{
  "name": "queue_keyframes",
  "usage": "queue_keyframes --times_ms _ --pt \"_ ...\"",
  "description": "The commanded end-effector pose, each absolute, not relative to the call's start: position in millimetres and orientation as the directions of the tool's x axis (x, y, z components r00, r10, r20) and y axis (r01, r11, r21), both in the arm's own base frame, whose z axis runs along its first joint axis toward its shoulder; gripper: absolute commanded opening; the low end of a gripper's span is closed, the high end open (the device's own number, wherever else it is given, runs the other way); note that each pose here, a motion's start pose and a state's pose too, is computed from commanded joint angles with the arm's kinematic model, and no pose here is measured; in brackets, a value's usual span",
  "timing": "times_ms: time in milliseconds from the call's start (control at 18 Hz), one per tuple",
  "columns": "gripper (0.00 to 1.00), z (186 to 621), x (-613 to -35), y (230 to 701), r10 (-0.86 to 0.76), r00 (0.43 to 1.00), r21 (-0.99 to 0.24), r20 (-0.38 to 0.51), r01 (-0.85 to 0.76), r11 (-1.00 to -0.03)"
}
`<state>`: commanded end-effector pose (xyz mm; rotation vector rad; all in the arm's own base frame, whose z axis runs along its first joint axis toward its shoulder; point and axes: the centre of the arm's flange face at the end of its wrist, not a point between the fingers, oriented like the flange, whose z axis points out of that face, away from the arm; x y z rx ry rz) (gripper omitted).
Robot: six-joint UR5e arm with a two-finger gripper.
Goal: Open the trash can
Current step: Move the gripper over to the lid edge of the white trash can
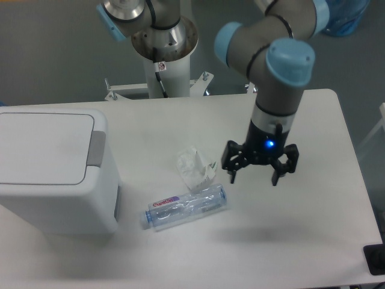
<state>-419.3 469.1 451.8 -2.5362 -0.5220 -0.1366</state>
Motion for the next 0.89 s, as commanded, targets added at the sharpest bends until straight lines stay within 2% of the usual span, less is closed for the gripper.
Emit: queue_keyframes --times_ms 167,278,389,500,611,722,889 --pt "1.0 472.1 -397.9 471.6 0.308 0.931 -0.523 0.194 0.364 -0.771" --pt "1.0 470.0 -378.4 477.3 0.3 0.923 -0.523 0.242 0.385 -0.761" --pt "1.0 490.5 -353.5 465.8 0.336 0.909 -0.533 0.248 0.418 -0.736" --pt "1.0 504.3 -333.6 468.3 0.31 0.918 -0.552 0.246 0.396 -0.734" --pt "1.0 506.8 -307.8 482.3 0.294 0.917 -0.544 0.268 0.396 -0.74" --pt "1.0 508.1 -296.4 484.0 0.336 0.894 -0.529 0.298 0.447 -0.721" --pt "1.0 515.8 -282.8 492.9 0.332 0.896 -0.542 0.294 0.442 -0.715"
